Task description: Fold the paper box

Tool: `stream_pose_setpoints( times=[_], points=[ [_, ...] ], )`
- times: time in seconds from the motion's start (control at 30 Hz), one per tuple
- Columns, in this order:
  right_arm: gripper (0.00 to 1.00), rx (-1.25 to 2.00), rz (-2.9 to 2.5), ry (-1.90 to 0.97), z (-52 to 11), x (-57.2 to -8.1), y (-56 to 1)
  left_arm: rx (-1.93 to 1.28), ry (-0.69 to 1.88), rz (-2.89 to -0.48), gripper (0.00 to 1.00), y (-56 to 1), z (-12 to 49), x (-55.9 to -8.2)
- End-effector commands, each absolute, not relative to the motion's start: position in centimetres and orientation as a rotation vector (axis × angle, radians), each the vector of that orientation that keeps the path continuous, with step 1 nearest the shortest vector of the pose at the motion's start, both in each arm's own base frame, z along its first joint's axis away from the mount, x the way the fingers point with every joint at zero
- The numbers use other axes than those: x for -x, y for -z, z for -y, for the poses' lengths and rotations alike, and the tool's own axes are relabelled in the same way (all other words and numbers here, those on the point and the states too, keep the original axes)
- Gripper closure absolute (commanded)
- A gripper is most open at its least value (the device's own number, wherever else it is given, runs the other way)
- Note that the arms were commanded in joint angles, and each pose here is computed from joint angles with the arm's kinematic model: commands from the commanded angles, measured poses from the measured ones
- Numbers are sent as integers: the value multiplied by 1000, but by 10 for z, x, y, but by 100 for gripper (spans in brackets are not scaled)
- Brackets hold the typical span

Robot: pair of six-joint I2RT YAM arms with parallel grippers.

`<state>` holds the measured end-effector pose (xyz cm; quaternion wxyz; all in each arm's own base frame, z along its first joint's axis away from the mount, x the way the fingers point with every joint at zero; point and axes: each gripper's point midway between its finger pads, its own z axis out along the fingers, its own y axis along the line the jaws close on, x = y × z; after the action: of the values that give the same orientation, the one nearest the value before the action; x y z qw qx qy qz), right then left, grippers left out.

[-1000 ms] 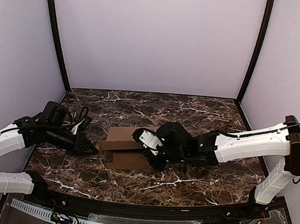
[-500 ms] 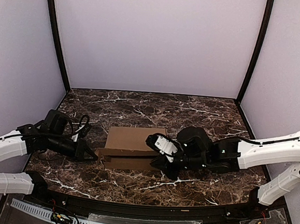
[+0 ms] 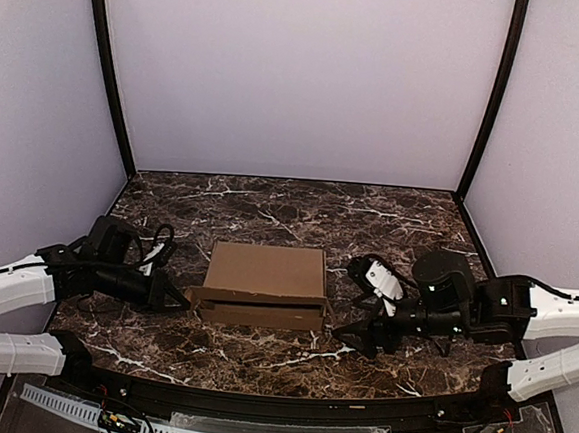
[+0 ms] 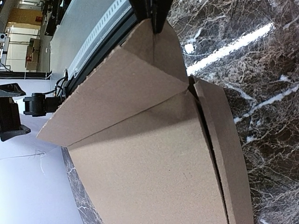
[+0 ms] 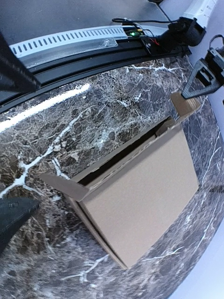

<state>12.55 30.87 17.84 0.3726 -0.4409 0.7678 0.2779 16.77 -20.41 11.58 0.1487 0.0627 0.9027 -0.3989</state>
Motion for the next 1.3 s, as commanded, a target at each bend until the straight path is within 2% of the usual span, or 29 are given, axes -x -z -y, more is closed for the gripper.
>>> stream_pose_setpoints(
  times=[0.0,0.47,0.57,0.7,0.87,1.0,1.27],
  points=[
    [3,1049,-2043,-716,-286,-129,-166,-165,1100,-2637,99,-100,199,-165],
    [2,1010,-2118,-673,-318,-157,-136,-127,1004,-2669,99,-88,190,-168],
    [14,1045,-2110,-674,-330,-160,-134,-117,972,-2677,99,-86,188,-169],
    [37,1085,-2141,-656,-343,-163,-124,-111,944,-2689,99,-82,186,-169],
    [53,1086,-2148,-621,-349,-168,-122,-123,927,-2705,99,-79,188,-168],
    [71,1097,-2171,-566,-349,-168,-116,-125,920,-2708,99,-78,188,-167],
    [93,1084,-2248,-477,-345,-161,-97,-117,915,-2705,99,-77,187,-166]
  ],
)
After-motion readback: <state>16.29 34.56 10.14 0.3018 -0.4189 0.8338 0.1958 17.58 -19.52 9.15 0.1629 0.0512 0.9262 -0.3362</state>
